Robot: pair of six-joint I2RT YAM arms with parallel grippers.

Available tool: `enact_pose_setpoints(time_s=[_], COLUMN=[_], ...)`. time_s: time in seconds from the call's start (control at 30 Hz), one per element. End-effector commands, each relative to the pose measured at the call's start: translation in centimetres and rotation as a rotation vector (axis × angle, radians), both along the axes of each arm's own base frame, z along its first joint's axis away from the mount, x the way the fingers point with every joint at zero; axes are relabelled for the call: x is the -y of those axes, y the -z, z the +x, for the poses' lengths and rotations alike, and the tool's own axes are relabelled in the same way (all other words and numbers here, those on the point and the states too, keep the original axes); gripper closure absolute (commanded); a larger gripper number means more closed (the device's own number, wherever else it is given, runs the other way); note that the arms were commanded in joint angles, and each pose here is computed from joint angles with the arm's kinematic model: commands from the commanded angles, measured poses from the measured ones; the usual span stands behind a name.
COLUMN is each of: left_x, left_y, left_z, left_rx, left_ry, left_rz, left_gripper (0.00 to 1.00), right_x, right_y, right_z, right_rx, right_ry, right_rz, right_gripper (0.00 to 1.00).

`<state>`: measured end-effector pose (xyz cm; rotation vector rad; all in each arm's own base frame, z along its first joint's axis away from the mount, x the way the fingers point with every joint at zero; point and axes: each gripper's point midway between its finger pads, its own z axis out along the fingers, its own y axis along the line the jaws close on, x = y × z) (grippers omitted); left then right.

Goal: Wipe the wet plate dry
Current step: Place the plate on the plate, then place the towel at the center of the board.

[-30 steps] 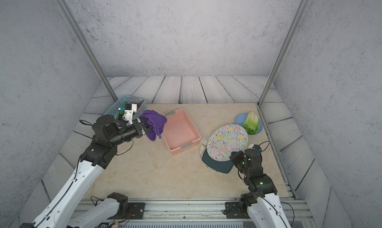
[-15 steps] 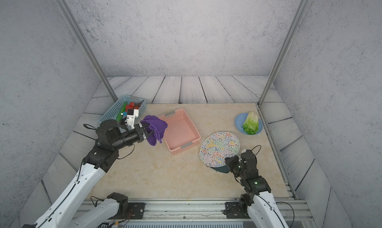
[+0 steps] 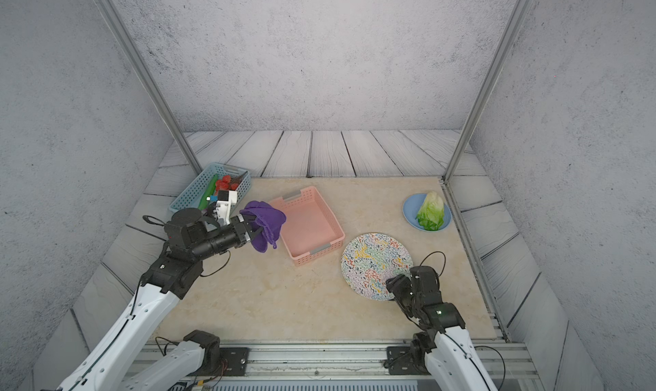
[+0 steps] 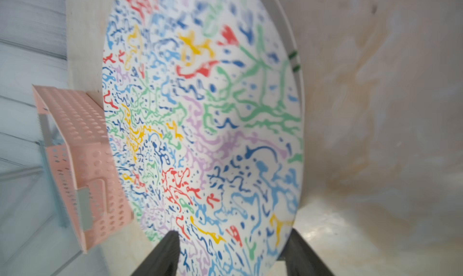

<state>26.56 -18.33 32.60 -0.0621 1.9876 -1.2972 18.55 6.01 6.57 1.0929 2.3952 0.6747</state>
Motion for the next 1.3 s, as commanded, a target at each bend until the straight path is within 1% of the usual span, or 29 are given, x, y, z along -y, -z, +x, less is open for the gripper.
enact_pose_setpoints(time_s=[0.0, 0.07, 0.1, 0.13, 0.2, 0.27, 0.37, 0.4, 0.43, 0.5, 0.53, 0.57, 0.67, 0.73, 0.8, 0.87, 0.93, 1.03, 1.1, 1.13, 1.2, 1.27], left_x=[-1.9, -2.8, -3.2, -3.6, -4.6, -5.6, -6.8, -7.1, -7.4, -7.9, -7.8, -7.8, -7.9, -8.4, -9.2, -10.6, -12.2, -14.9, -16.7, -17.3, -18.4, -19.4], left_y=[2.1, 3.5, 4.4, 5.4, 7.8, 11.0, 16.2, 17.6, 19.1, 21.3, 21.9, 22.2, 21.4, 19.5, 17.3, 14.5, 11.5, 8.6, 7.7, 8.0, 8.6, 10.2], left_z=[-0.1, 0.0, 0.0, 0.1, 0.3, 0.8, 1.9, 2.1, 2.2, 1.9, 1.8, 1.6, 1.3, 1.3, 1.2, 1.5, 2.1, 3.1, 4.0, 4.4, 5.2, 5.5], left_rx=[-0.011, -0.043, -0.066, -0.093, -0.153, -0.227, -0.326, -0.349, -0.381, -0.447, -0.461, -0.471, -0.450, -0.410, -0.361, -0.271, -0.155, -0.029, 0.033, 0.042, 0.042, 0.024], left_ry=[-0.077, -0.119, -0.141, -0.161, -0.209, -0.251, -0.277, -0.277, -0.266, -0.238, -0.220, -0.212, -0.215, -0.241, -0.288, -0.373, -0.487, -0.649, -0.747, -0.773, -0.829, -0.876], left_rz=[0.140, 0.187, 0.210, 0.233, 0.287, 0.368, 0.512, 0.556, 0.604, 0.683, 0.695, 0.702, 0.697, 0.697, 0.712, 0.724, 0.730, 0.796, 0.863, 0.899, 0.926, 0.956], left_gripper=[1.00, 1.00, 1.00, 1.00, 1.00, 1.00, 1.00, 0.92, 0.77, 0.28, 0.06, 0.00, 0.01, 0.01, 0.01, 0.01, 0.01, 0.01, 0.01, 0.01, 0.01, 0.01], right_x=[3.0, 3.7, 3.9, 3.9, 3.5, 2.8, 1.5, 1.2, 0.9, 0.3, 0.1, 0.1, 0.9, 1.7, 3.4, 4.9, 6.3, 7.9, 8.6, 8.8, 9.2, 9.5], right_y=[-0.1, -2.6, -3.9, -5.2, -7.8, -10.2, -12.8, -13.3, -13.6, -14.7, -15.2, -15.4, -15.8, -15.7, -15.1, -14.5, -13.8, -12.2, -11.0, -10.5, -8.3, -7.7], right_z=[-2.7, -1.8, -1.3, -0.6, 0.9, 2.6, 4.9, 5.5, 6.0, 7.2, 7.7, 8.1, 9.0, 9.5, 10.1, 10.7, 11.4, 12.6, 13.7, 14.3, 15.4, 16.7], right_rx=[-0.116, -0.041, 0.002, 0.051, 0.152, 0.247, 0.334, 0.348, 0.357, 0.397, 0.410, 0.417, 0.423, 0.429, 0.428, 0.428, 0.434, 0.436, 0.429, 0.422, 0.366, 0.279], right_ry=[0.065, 0.099, 0.114, 0.115, 0.088, 0.019, -0.073, -0.096, -0.114, -0.152, -0.171, -0.187, -0.195, -0.187, -0.143, -0.108, -0.080, -0.042, -0.034, -0.038, -0.067, -0.124], right_rz=[-0.151, -0.176, -0.180, -0.180, -0.180, -0.193, -0.210, -0.213, -0.215, -0.224, -0.236, -0.256, -0.339, -0.408, -0.512, -0.611, -0.713, -0.847, -0.910, -0.942, -0.995, -1.025], right_gripper=[0.17, 0.15, 0.07, 0.06, 0.06, 0.06, 0.06, 0.06, 0.06, 0.05, 0.04, 0.03, 0.01, 0.01, 0.01, 0.01, 0.01, 0.01, 0.01, 0.01, 0.01, 0.01])
